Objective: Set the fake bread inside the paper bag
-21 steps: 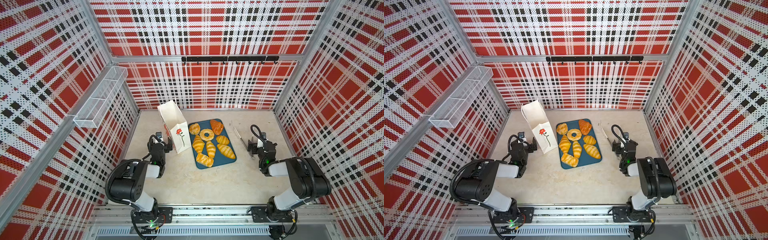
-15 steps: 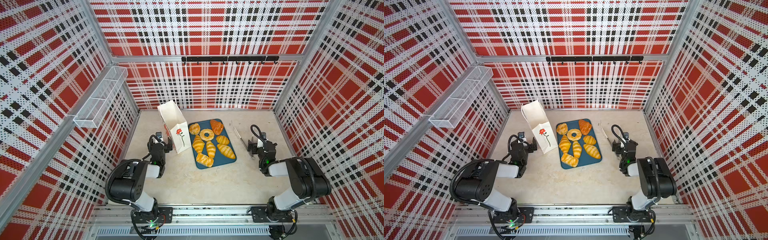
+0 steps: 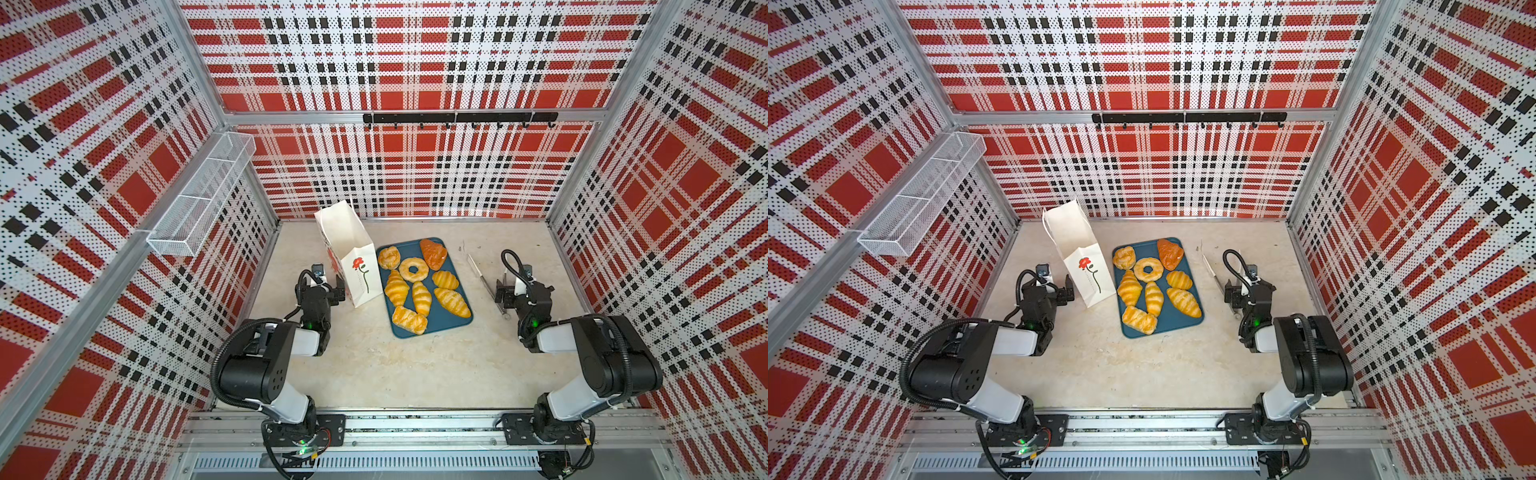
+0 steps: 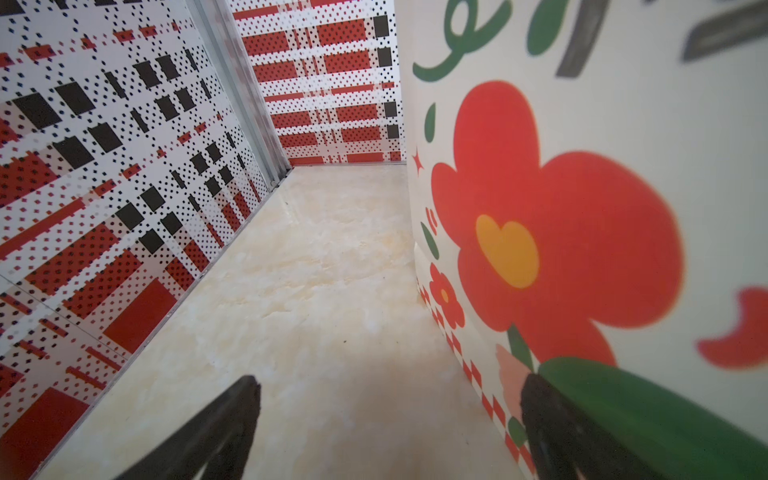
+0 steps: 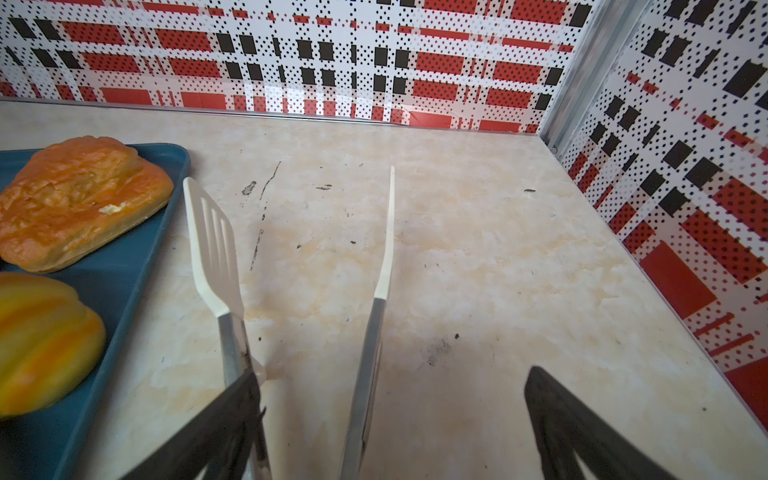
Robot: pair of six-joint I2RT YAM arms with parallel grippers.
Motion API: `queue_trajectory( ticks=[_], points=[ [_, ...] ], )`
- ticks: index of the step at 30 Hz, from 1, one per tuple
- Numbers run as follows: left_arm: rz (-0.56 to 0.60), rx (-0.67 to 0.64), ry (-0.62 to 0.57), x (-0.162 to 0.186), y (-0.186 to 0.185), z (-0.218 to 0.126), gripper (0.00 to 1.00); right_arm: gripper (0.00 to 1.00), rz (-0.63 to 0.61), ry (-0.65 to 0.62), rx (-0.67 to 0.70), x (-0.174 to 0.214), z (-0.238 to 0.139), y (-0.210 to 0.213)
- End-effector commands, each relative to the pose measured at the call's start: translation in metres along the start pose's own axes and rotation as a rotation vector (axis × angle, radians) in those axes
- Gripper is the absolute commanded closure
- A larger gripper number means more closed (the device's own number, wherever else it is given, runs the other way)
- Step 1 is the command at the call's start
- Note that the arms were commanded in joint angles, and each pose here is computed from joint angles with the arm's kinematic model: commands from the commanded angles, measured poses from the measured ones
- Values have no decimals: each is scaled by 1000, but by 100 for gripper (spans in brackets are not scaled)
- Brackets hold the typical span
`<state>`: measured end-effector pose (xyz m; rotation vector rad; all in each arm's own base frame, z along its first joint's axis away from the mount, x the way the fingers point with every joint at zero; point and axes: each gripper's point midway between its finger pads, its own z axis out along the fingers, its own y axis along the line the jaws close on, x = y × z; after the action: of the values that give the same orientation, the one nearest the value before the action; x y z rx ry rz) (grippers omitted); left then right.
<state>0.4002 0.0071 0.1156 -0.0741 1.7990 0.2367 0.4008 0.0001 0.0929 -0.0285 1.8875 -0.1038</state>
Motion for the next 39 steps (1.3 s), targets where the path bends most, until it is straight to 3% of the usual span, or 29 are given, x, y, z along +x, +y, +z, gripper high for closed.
queue_trajectory(
  ticks=[1, 14, 20, 30, 39],
  points=[
    [-16, 8, -21, -7, 0, 3, 1, 0, 10, -54, 4, -17, 3, -2],
    [-44, 21, -21, -7, 5, 3, 1, 0, 12, -59, 5, -18, 2, -2],
    [-94, -29, 68, -37, 21, -9, 1, 0, 38, -65, 60, -31, -8, -14],
    [-274, -112, 9, -89, 54, -85, 1, 0, 142, 35, -12, -64, -46, -7],
    [-303, -85, 14, -139, 57, -140, 1, 2, 246, 152, -83, -60, -69, 5]
  ],
)
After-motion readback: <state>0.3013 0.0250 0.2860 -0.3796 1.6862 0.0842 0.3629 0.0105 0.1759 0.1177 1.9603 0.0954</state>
